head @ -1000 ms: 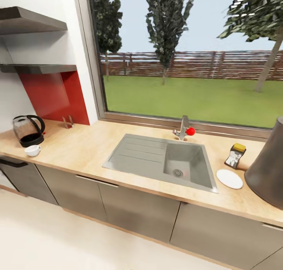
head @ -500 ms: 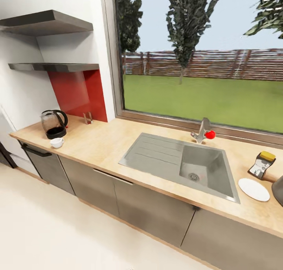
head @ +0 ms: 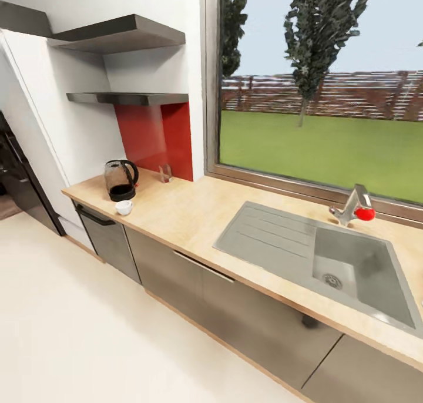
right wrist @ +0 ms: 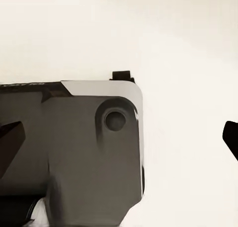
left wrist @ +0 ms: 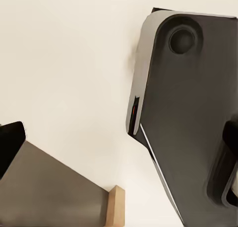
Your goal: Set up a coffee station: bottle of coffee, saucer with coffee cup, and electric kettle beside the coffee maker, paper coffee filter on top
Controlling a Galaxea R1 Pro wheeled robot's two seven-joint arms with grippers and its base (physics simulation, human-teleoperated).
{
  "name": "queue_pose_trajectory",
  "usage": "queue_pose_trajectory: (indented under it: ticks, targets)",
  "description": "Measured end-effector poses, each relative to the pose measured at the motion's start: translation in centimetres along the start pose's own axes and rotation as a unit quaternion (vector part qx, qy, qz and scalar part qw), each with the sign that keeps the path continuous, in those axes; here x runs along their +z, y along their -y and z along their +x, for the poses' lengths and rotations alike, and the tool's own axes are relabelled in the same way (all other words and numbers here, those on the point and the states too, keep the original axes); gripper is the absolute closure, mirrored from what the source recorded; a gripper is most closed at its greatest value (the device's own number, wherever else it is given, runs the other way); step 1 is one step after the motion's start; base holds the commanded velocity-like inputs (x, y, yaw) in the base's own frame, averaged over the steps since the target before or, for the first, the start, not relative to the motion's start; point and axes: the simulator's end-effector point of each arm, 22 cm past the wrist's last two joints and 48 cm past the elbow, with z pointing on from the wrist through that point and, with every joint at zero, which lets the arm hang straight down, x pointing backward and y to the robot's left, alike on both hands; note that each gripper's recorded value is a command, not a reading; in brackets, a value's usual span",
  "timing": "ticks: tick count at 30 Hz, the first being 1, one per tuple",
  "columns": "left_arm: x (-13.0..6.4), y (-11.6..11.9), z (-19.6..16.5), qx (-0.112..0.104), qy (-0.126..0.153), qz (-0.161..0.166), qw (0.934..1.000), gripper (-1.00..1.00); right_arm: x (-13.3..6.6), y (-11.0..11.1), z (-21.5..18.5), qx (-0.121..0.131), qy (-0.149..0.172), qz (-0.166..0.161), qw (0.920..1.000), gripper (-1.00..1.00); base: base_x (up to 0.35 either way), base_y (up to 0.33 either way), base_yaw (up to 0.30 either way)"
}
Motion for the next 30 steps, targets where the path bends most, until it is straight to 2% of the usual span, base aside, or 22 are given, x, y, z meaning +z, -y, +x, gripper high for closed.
queue_pose_trajectory:
  ticks: [13,21,24,30]
  targets:
    - [0.0,0.0,-0.1,0.0,-0.001,-0.001,1.0,-1.0,0.0,1.3,1.9,-0.001,-0.014,0.008,0.9999,-1.0,0.175,0.276,0.261]
    - [0.0,-0.5,-0.1,0.001,-0.002,-0.004,1.0,-1.0,-0.4,4.0,6.4,-0.008,-0.044,0.025,0.9987,-1.0,0.229,0.255,0.143]
    - [0.0,-0.6,-0.1,0.002,-0.002,-0.005,1.0,-1.0,-0.5,4.3,6.9,-0.023,-0.049,0.027,0.9982,-1.0,0.239,0.253,0.018]
    - [0.0,-0.4,-0.1,0.001,-0.002,-0.004,1.0,-1.0,-0.5,3.8,7.2,-0.092,-0.055,0.021,0.994,-1.0,0.241,0.253,0.004]
